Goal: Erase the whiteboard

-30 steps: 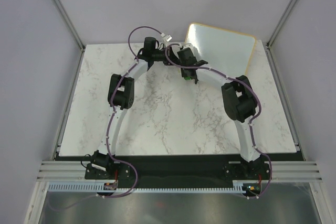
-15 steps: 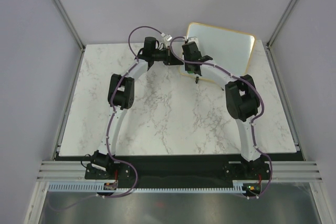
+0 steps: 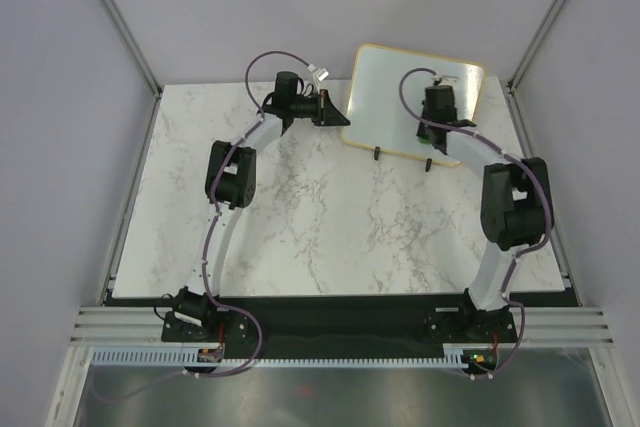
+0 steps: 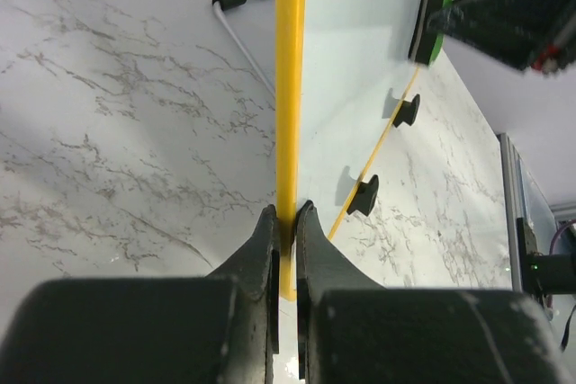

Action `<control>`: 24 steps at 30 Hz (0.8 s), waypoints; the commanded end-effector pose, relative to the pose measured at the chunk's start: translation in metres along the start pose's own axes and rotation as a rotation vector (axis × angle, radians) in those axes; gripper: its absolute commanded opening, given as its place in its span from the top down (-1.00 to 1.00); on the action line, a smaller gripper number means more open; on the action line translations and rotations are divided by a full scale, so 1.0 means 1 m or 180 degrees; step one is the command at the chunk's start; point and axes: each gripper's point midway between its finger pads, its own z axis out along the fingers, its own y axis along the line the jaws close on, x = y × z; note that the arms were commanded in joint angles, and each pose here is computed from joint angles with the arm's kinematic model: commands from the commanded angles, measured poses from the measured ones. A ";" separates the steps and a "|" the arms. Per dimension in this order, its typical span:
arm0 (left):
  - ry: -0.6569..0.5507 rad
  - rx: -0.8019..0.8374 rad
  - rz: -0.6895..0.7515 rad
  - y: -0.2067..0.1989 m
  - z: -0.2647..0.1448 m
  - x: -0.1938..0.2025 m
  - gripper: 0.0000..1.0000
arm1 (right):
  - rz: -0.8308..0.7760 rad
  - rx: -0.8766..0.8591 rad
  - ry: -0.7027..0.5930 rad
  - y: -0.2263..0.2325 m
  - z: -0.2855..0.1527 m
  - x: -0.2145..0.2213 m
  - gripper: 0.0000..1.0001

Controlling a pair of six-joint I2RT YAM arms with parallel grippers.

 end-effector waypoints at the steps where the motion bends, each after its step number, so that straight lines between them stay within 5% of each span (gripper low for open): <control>1: -0.0130 -0.0064 0.0327 -0.013 -0.014 -0.030 0.96 | 0.0315 0.0731 -0.0180 -0.101 -0.009 -0.013 1.00; 7: -0.0143 -0.0075 0.0349 -0.014 -0.015 -0.032 0.96 | 0.0859 0.0914 -0.0347 -0.184 -0.039 -0.024 1.00; 13: -0.0131 -0.0073 0.0303 -0.013 -0.014 -0.030 0.96 | 0.0853 0.0890 -0.0341 -0.190 -0.060 -0.016 1.00; 23: -0.0100 -0.0076 0.0270 -0.013 -0.012 -0.024 0.96 | 0.1262 0.0831 0.0272 -0.217 -0.034 0.065 0.99; 24: -0.0100 -0.0081 0.0271 -0.012 -0.011 -0.023 0.96 | 0.1254 0.0848 0.0296 -0.218 -0.032 0.068 0.87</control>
